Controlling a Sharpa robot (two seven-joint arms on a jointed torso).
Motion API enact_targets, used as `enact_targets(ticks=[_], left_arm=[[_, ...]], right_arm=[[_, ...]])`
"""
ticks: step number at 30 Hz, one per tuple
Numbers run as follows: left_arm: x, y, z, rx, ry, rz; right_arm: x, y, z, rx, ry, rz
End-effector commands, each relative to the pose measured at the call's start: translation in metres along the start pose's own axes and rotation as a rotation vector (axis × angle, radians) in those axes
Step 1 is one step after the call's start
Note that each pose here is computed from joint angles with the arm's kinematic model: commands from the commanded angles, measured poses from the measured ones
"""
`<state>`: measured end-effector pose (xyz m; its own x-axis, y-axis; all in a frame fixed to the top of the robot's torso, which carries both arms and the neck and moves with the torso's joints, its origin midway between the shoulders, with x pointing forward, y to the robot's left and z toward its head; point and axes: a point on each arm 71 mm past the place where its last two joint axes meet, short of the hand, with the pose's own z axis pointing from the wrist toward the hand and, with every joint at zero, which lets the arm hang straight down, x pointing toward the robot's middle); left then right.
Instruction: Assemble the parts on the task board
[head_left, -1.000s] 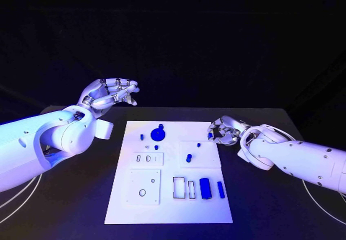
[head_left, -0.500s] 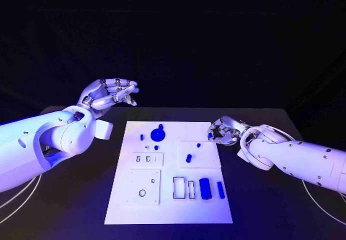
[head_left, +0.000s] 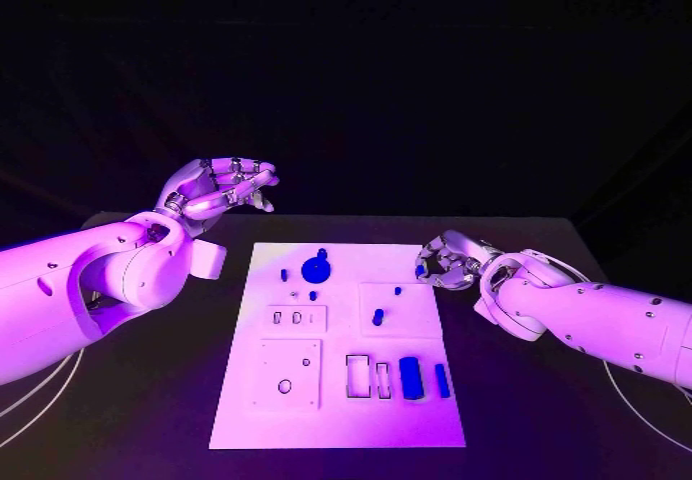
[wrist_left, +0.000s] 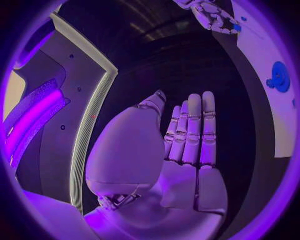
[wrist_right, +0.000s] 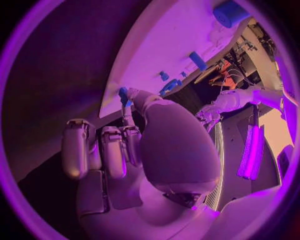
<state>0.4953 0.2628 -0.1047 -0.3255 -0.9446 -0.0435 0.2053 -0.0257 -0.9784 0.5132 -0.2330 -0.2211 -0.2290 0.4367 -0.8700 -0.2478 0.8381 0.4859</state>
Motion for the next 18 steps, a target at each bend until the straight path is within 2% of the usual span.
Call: enact_targets(ticks=[1,6,10,15,18], left_arm=[[0.0015,-0.0014,0.0004,0.01,0.012,-0.011],[0.0013,-0.0013,0.0004,0.01,0.012,-0.011],[0.0011,-0.0012,0.0006,0.009,0.012,-0.011],[0.0014,-0.001,0.0009,0.009,0.012,-0.012],[0.0019,-0.0005,0.0014,0.007,0.012,-0.013]], right_arm=[[-0.002,0.001,0.0,0.012,-0.046,-0.018],[-0.004,0.008,-0.001,0.011,-0.077,-0.023],[-0.012,0.021,-0.001,-0.004,-0.103,-0.018],[-0.019,0.048,-0.001,-0.044,-0.112,-0.002],[-0.013,0.075,-0.002,-0.087,-0.092,0.013]])
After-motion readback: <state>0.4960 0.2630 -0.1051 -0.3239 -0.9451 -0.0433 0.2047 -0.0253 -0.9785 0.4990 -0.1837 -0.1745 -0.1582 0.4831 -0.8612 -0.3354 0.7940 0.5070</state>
